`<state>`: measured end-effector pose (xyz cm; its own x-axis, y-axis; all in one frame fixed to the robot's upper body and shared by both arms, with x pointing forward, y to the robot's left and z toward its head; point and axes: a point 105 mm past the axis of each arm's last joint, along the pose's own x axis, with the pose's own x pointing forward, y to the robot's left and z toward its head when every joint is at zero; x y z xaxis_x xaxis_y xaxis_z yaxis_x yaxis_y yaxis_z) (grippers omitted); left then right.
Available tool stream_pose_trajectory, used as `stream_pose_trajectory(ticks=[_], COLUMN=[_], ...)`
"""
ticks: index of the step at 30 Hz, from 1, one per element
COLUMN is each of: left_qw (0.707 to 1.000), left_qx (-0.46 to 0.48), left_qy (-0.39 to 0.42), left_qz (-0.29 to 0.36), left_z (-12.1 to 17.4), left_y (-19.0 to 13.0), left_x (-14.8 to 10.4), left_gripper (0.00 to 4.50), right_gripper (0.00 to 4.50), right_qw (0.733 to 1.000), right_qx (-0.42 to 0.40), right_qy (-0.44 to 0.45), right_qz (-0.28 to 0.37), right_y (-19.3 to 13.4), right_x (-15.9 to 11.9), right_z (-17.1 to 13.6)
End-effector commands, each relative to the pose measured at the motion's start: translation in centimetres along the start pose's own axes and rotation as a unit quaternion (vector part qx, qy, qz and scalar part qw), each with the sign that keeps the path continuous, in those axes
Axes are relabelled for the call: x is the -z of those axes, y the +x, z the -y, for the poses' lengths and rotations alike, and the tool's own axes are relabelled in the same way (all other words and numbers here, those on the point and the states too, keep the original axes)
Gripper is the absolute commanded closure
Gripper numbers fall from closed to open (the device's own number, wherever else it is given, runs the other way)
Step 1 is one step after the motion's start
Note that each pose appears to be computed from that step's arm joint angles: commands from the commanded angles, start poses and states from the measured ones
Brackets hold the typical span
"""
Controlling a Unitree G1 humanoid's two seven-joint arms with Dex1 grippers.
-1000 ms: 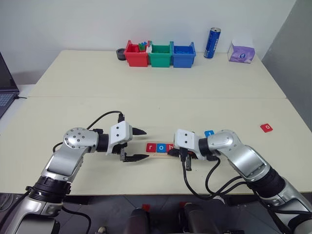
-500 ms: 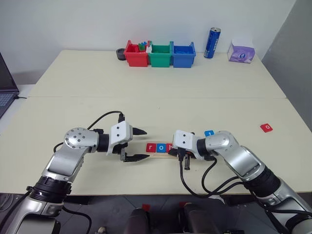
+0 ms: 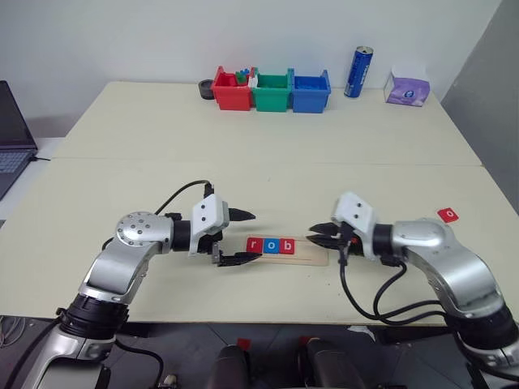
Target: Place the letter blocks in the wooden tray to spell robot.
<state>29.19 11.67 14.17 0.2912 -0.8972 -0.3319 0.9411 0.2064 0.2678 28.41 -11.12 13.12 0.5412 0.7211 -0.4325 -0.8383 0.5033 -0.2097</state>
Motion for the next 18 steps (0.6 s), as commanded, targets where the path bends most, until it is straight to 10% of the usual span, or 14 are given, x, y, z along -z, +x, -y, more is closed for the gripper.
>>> stream_pose_trajectory(ticks=[1,7,18], left_qw=[0.999,0.999,0.997], left_qx=[-0.011,-0.016,0.001], left_qy=[0.028,0.035,0.046], left_qz=[0.015,0.022,0.056], left_z=[-0.3,-0.5,0.5], left_y=[0.9,2.8,7.1], left_x=[-2.0,-3.9,-7.3], left_gripper=[0.00,0.00,0.00], right_gripper=[2.24,0.08,0.01], right_qw=[0.997,0.977,0.920], right_qx=[0.069,0.190,0.383], right_qy=[0.014,0.087,0.070], right_qz=[0.024,0.035,-0.049], right_y=[-2.1,-6.3,-12.7], right_x=[-0.2,2.8,7.4], right_z=[0.9,3.0,12.2])
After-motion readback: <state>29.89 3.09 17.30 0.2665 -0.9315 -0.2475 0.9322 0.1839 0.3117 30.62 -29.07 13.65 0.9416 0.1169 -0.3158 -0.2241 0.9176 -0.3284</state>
